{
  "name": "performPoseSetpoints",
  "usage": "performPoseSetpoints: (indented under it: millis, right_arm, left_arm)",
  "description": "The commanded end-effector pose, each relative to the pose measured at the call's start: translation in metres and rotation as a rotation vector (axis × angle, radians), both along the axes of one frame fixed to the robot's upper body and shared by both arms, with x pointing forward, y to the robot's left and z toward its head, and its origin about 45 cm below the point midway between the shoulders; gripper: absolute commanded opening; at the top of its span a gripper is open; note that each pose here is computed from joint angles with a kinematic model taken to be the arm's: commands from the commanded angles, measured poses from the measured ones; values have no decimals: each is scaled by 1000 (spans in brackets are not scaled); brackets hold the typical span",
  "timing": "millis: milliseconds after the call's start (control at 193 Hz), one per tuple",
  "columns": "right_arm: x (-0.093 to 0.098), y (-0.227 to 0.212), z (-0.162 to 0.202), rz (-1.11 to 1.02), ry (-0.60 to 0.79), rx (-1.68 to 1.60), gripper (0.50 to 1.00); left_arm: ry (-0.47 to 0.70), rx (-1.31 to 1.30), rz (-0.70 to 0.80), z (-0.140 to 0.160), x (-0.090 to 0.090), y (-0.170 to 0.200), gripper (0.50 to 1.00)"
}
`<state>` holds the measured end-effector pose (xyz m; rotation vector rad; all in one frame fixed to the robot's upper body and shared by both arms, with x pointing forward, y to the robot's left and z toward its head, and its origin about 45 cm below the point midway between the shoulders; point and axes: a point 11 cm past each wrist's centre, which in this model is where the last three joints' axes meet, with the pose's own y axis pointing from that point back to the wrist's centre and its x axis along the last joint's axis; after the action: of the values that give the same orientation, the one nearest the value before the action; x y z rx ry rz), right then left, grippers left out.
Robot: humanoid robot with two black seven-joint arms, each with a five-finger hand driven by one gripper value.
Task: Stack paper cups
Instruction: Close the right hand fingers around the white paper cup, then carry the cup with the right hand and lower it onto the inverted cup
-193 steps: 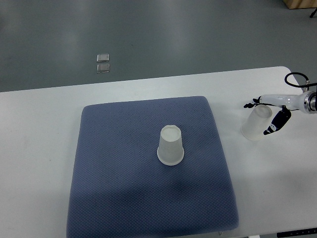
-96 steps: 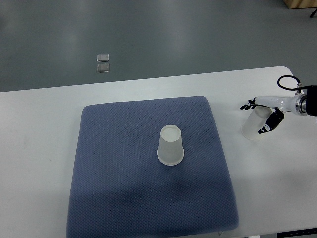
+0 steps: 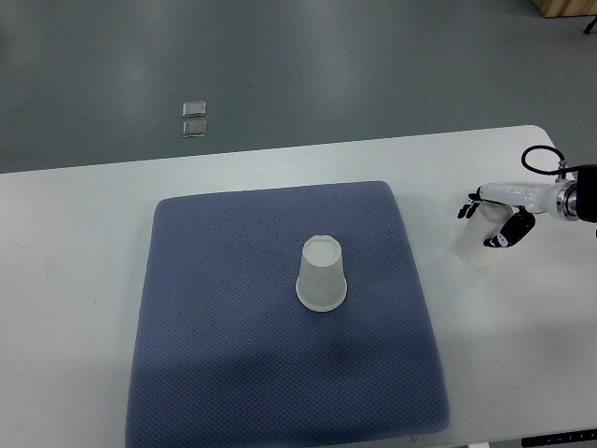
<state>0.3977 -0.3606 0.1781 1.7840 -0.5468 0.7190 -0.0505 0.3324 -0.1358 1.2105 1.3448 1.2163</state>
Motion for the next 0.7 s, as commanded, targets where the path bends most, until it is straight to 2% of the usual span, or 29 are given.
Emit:
performPoseSetpoints:
  millis: [0, 125, 348, 452, 581, 696]
  right_arm:
    - [1, -1, 3, 1, -6, 2, 727]
    - [4, -1, 8, 4, -17, 4, 715]
    - [8, 3, 17, 31, -34, 27, 580]
    - [15, 1, 33, 33, -64, 29, 580]
    - [28, 22, 65, 85, -123, 68, 592]
    - [26, 36, 98, 166, -141, 96, 594]
  left_arm:
    - [0, 0, 0, 0, 0, 0, 1000]
    - [0, 0, 0, 0, 0, 0, 1000]
    - [0, 0, 0, 0, 0, 0, 1000]
    - [0, 0, 0, 0, 0, 0, 1000]
    - [0, 0, 0, 0, 0, 0, 1000]
    - [0, 1, 0, 0, 0, 0, 1000]
